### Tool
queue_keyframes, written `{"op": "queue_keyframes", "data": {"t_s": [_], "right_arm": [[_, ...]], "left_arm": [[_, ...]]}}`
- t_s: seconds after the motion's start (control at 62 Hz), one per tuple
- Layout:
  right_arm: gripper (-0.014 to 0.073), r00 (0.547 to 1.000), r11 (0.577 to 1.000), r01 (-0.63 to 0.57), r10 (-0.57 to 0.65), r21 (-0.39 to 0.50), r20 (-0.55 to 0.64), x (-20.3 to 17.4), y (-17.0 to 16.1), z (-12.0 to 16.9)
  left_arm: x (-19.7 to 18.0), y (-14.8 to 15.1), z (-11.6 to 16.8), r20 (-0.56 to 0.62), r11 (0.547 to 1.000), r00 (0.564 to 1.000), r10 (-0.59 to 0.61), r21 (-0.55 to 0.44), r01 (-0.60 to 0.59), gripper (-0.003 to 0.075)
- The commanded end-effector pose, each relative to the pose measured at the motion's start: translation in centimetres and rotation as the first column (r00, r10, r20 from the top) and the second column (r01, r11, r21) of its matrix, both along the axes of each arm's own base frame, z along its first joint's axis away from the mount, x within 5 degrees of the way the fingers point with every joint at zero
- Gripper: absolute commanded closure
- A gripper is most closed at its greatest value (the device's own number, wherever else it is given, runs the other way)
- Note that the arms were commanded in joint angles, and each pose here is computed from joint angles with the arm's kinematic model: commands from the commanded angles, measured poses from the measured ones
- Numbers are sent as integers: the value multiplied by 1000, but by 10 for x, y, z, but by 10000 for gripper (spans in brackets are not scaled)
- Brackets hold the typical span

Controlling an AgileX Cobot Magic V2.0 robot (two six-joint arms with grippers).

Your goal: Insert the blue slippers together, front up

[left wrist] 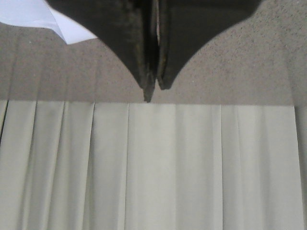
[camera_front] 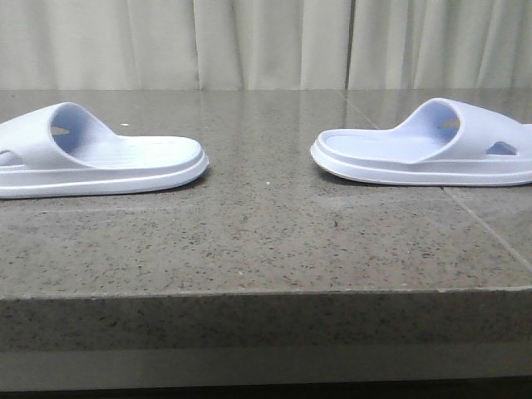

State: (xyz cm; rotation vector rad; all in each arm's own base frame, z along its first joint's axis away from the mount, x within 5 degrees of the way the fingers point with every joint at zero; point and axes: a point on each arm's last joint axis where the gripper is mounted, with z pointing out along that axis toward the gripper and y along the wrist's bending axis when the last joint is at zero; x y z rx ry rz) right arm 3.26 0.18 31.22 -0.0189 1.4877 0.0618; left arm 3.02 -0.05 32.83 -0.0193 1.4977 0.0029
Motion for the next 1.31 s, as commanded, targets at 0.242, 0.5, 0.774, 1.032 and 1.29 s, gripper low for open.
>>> {"op": "queue_keyframes", "data": {"t_s": [0.242, 0.5, 0.774, 1.032, 1.29], "right_arm": [[713, 984, 1000, -2, 0, -9, -177, 39, 2, 47], [713, 911, 1000, -6, -3, -21, -413, 73, 4, 25], [713, 843, 1000, -10, -6, -26, -538, 82, 4, 12], [632, 840, 1000, -10, -6, -28, -543, 82, 4, 11], [196, 834, 1000, -11, -7, -28, -551, 82, 4, 10]], "left_arm": [[40, 1, 32, -318, 1000, 948, -3, -7, 1, 741], [66, 1, 23, -421, 1000, 907, -11, -21, 3, 741], [69, -2, 19, -454, 997, 889, -50, -77, 16, 741], [69, -2, 18, -463, 997, 885, -51, -78, 17, 701], [69, -2, 18, -465, 997, 884, -51, -78, 17, 190]]}}
